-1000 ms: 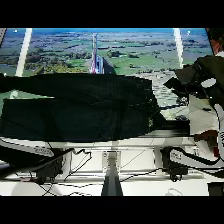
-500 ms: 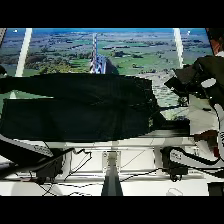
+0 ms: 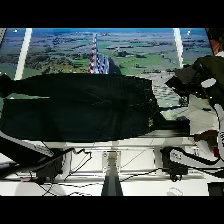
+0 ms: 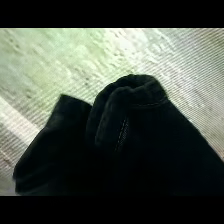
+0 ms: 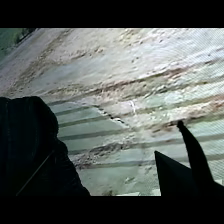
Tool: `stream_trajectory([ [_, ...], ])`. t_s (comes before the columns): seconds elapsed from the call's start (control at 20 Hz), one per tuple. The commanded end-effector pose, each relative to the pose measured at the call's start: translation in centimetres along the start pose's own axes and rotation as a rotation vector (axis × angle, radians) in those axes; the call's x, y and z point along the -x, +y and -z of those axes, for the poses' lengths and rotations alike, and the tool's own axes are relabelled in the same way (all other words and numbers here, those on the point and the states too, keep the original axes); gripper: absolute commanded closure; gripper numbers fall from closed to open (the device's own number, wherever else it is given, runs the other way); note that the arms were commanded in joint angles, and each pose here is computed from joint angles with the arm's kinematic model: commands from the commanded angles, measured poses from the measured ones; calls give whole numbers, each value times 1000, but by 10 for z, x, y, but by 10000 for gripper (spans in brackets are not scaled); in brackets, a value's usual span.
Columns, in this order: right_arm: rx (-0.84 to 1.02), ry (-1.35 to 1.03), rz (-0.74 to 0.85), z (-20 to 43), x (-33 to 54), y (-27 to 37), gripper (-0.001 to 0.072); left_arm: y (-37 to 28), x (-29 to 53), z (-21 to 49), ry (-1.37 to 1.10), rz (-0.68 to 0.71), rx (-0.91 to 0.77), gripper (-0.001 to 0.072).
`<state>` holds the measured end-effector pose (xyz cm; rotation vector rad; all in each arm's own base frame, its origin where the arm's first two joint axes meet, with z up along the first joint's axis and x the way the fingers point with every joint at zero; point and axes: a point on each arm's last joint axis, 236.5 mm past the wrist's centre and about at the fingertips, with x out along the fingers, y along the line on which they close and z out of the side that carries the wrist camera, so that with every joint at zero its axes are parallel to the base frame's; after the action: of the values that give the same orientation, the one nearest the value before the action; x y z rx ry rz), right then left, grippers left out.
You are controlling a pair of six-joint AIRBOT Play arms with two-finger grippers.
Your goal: Fold the clothes and pants, and hang the long-sleeved shirts on hangers.
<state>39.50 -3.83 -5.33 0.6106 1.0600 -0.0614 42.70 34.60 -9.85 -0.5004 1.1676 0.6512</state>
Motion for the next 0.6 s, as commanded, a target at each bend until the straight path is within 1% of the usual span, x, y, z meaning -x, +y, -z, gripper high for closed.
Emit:
stream_trajectory([
  [0.0, 2, -2, 2, 0, 0, 0, 17, 3, 1, 5, 22, -16, 3, 676],
  [0.1, 1, -2, 1, 0, 0, 0, 17, -6, 13, -15, -51, 4, 1, 673],
  [0.2, 1, -3, 1, -1, 0, 0, 17, -27, 47, -55, -195, 59, -24, 673],
  [0.4, -4, -69, 11, -16, 0, -2, 17, -80, 172, -138, -579, 227, -18, 672],
  [0.45, -5, -86, 14, -20, 1, -3, 17, -88, 201, -143, -630, 244, -27, 672],
  [0.55, -4, -77, 13, -18, 1, -3, 17, -92, 228, -134, -639, 224, -129, 675],
])
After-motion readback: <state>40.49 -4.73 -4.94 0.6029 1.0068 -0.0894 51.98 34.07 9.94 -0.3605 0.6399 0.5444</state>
